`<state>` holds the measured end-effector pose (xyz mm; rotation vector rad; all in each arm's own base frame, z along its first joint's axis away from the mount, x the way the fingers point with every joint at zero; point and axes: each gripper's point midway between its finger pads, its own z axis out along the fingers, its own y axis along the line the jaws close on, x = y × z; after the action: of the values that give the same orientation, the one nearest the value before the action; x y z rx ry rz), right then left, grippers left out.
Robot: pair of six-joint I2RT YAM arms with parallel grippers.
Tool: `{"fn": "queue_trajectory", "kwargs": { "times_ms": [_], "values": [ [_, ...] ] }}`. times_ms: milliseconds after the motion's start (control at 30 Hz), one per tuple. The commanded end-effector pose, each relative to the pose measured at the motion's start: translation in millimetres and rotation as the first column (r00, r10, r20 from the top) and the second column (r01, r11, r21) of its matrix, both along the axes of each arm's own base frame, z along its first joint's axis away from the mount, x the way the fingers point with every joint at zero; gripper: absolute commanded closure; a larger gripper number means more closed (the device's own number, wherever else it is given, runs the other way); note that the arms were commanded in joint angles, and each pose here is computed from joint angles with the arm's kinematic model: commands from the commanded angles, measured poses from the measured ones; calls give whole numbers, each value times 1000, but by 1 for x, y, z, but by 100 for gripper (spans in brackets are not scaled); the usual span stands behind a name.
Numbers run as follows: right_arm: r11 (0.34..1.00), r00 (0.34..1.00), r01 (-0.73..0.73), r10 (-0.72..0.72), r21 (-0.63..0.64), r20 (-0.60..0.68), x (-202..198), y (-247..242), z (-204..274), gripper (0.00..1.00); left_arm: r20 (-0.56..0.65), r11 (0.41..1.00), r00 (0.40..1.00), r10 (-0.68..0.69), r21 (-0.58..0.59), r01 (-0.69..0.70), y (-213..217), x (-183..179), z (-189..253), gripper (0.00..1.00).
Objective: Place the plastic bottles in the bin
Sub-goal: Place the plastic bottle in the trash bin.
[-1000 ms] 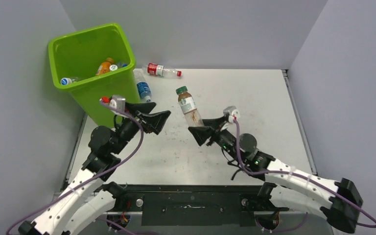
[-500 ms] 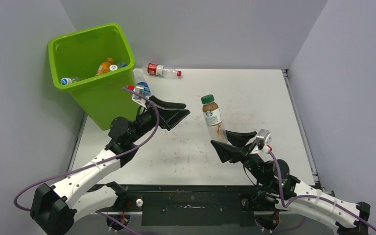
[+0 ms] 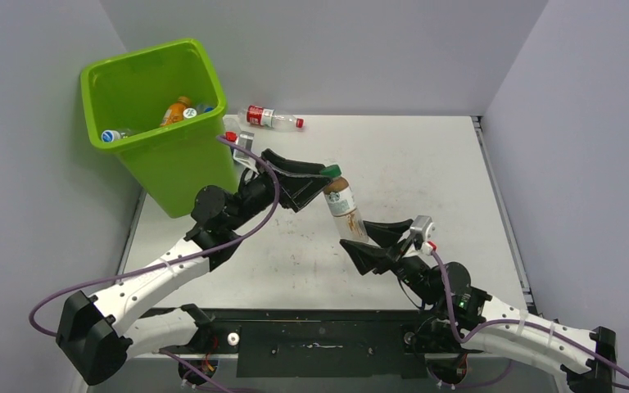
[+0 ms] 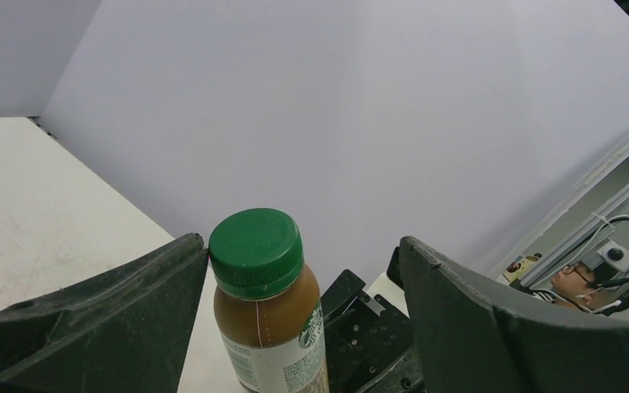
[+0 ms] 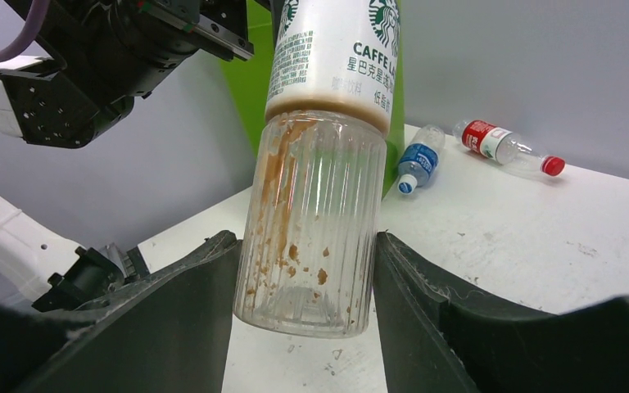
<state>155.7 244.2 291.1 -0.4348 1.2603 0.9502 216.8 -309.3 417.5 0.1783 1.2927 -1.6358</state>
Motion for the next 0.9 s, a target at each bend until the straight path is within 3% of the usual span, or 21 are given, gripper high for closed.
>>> {"fn": "queue_trajectory", "kwargs": {
  "times_ms": [0, 167, 233, 567, 700, 767, 867],
  "values": [
    [998, 998, -38, 35, 54, 52, -8, 2, 24, 95, 50, 1000, 999, 23, -12, -22, -2, 1, 15, 16],
    [998, 998, -44, 41, 54, 54, -10, 3, 24, 95, 33, 999, 999, 31, 38, -32, -7, 6, 6, 15],
    [998, 998, -43, 41, 49, 53, -10, 3, 23, 95, 36, 998, 999, 25, 50, -26, -10, 5, 3, 23],
    [999, 999, -39, 39, -1, 37, -8, 8, 15, 92, 84, 998, 996, -31, 50, 27, -16, -5, 11, 99],
    [995, 999, -35, 34, -98, -12, -5, 12, 15, 31, 130, 995, 991, -28, 95, 16, -13, -9, 14, 100],
    [991, 999, -20, 15, -132, -41, -2, 11, 16, 21, 163, 991, 985, -54, 133, 32, -15, -15, 16, 100],
    [980, 996, -23, 5, -198, -88, 1, 17, 12, 20, 204, 979, 972, -116, 187, 78, -20, -25, 18, 100]
  ]
}}
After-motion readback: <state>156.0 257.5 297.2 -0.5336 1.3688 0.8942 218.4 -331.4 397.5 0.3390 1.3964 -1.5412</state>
